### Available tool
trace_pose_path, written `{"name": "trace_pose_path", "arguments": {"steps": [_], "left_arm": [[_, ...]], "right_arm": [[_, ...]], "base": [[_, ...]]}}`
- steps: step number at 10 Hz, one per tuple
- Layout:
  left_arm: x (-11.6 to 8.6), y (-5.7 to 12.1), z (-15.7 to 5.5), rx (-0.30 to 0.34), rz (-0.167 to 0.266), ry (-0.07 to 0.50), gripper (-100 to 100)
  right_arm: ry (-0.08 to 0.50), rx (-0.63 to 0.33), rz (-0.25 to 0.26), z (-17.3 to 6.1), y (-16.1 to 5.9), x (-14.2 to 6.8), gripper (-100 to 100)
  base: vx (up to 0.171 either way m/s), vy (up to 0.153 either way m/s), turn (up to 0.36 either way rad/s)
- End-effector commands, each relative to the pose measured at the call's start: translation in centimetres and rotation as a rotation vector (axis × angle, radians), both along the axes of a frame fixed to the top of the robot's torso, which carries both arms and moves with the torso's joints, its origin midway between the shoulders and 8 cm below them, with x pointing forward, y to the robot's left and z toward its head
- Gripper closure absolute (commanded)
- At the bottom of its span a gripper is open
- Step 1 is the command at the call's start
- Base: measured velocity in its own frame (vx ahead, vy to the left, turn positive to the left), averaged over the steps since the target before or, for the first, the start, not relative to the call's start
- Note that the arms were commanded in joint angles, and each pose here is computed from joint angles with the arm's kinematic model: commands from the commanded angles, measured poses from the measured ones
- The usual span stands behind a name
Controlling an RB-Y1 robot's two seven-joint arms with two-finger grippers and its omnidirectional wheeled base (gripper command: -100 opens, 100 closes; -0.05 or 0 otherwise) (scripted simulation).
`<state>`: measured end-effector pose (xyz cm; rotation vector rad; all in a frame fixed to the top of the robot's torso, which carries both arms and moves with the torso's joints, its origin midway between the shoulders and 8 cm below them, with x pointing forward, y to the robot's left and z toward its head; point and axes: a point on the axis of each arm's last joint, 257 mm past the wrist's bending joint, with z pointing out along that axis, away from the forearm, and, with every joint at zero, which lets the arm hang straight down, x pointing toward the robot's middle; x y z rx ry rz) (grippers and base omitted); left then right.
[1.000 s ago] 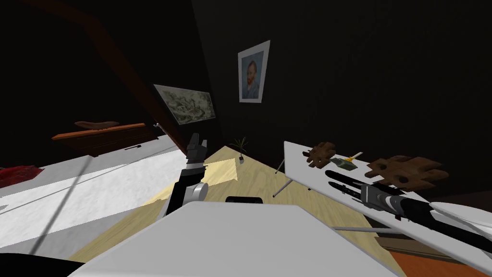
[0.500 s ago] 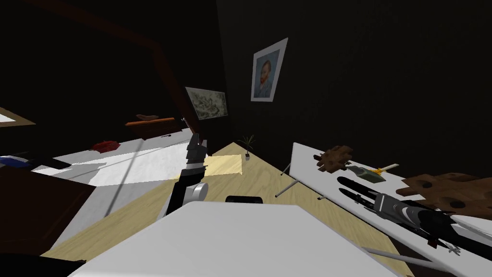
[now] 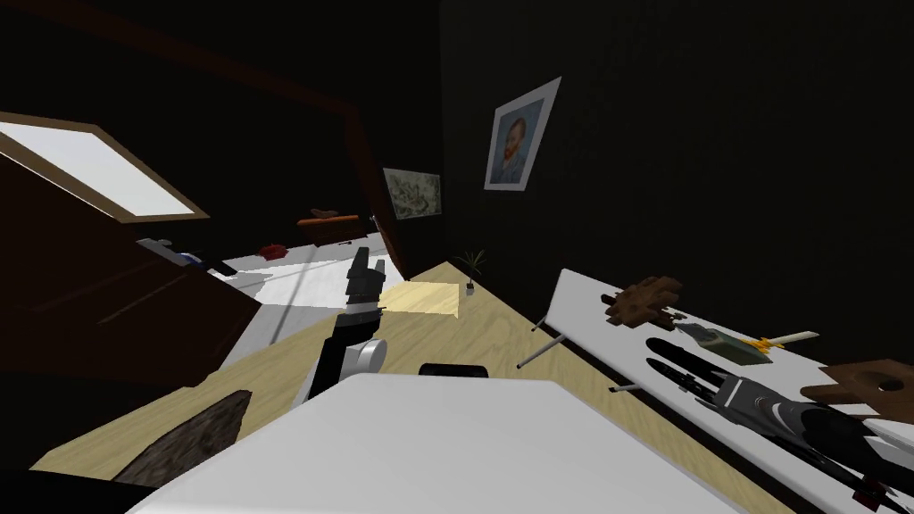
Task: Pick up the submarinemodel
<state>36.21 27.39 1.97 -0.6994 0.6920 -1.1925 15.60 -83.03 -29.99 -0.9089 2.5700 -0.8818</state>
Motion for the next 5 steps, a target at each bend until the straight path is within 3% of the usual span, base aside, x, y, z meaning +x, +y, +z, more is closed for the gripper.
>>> {"name": "trace_pose_path", "arguments": {"steps": [1,2,3,4,5], "left_arm": [[0.0,0.0,0.0,0.0,0.0,0.0,0],[0.0,0.0,0.0,0.0,0.0,0.0,0],[0.0,0.0,0.0,0.0,0.0,0.0,0],[0.0,0.0,0.0,0.0,0.0,0.0,0],[0.0,0.0,0.0,0.0,0.0,0.0,0]], "right_arm": [[0.0,-0.002,-0.046,-0.2,-0.7,-1.4,-100],[0.0,-0.002,-0.046,-0.2,-0.7,-1.4,-100],[-0.001,-0.005,-0.087,-0.3,-1.3,-2.6,-100],[0.0,-0.004,-0.067,-0.2,-1.1,-2.0,-100],[-0.001,-0.003,-0.07,-0.2,-1.2,-2.0,100]], "base": [[-0.103,0.002,0.27],[-0.093,0.002,0.16],[-0.123,0.022,0.267],[-0.063,0.01,0.067],[-0.009,0.001,-0.015]]}}
